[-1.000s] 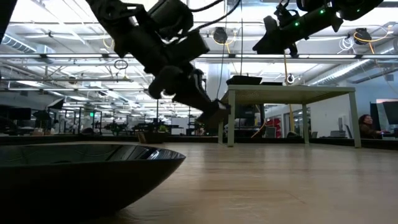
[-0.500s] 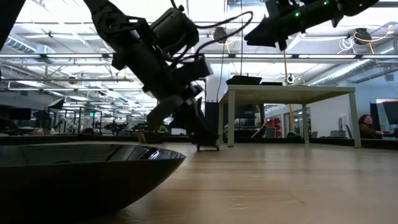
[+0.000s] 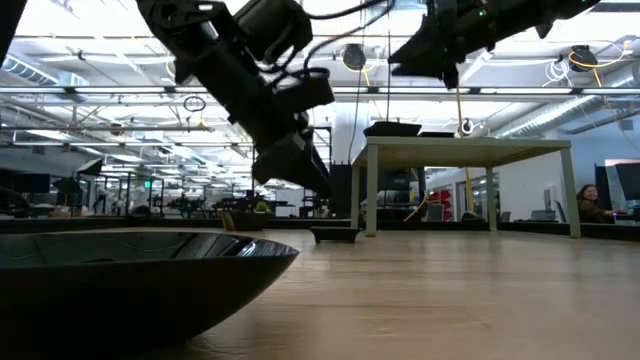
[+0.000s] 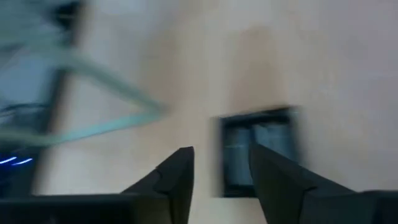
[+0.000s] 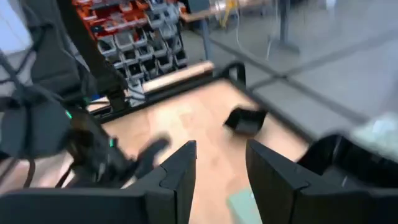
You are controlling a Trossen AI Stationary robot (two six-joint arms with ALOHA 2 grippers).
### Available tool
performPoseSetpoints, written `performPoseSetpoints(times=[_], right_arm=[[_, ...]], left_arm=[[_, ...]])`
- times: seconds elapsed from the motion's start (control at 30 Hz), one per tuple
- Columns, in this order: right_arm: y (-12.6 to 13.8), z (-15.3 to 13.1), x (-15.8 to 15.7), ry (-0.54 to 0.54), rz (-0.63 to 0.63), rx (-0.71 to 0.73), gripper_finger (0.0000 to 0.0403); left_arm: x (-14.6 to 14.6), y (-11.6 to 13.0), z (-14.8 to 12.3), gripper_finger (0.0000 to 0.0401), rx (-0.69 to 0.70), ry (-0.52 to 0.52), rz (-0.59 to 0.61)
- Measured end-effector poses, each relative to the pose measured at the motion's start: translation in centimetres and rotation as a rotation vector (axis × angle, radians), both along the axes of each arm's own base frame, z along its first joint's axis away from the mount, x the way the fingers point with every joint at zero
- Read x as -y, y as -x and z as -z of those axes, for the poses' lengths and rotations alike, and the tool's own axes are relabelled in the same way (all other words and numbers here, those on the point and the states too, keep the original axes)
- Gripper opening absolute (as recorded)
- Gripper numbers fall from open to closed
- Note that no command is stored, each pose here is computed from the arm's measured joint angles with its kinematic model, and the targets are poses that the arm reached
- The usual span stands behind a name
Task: Pick & Place Mini shaped plates
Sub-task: Stack the black square plate on top of the square plate on the shelf
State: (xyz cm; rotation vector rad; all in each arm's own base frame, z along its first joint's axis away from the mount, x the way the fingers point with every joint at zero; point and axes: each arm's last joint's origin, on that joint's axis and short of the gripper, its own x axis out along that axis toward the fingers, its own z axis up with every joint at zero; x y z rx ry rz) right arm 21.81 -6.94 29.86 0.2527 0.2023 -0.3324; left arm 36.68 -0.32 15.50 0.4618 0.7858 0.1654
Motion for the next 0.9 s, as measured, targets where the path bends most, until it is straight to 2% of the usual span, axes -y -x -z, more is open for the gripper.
performPoseSetpoints(times=[0.1,0.2,0.33,0.43,0.57,0.73,0.9], right_arm=[[-0.6,1.2,-0.5,-0.120,0.005,-0.054,0.0130],[-1.7,2.7,-1.4,-0.170,0.063,-0.127,0.0130],[-3.6,4.9,-2.8,-0.228,0.132,-0.191,0.0130],[-4.9,6.9,-3.6,-0.373,0.190,-0.209,0.0130],[-6.4,10.0,-4.3,-0.572,0.284,-0.252,0.0130],[-7.9,13.8,-5.0,-0.692,0.365,-0.313,0.0130],[-9.4,15.7,-5.3,-0.752,0.371,-0.252,0.0130]], left_arm=[[-0.5,0.9,-1.7,0.0174,-0.007,-0.112,-0.119],[-0.8,1.9,-3.8,0.0181,0.013,-0.193,-0.210],[-1.1,3.5,-7.3,0.0176,0.118,-0.215,-0.332],[-1.3,4.9,-10.1,0.0167,0.254,-0.151,-0.423],[-1.4,7.1,-13.6,0.0155,0.446,-0.009,-0.521],[-1.3,9.6,-16.9,0.0144,0.616,0.107,-0.560],[-0.9,11.5,-18.9,0.0136,0.699,0.146,-0.544]])
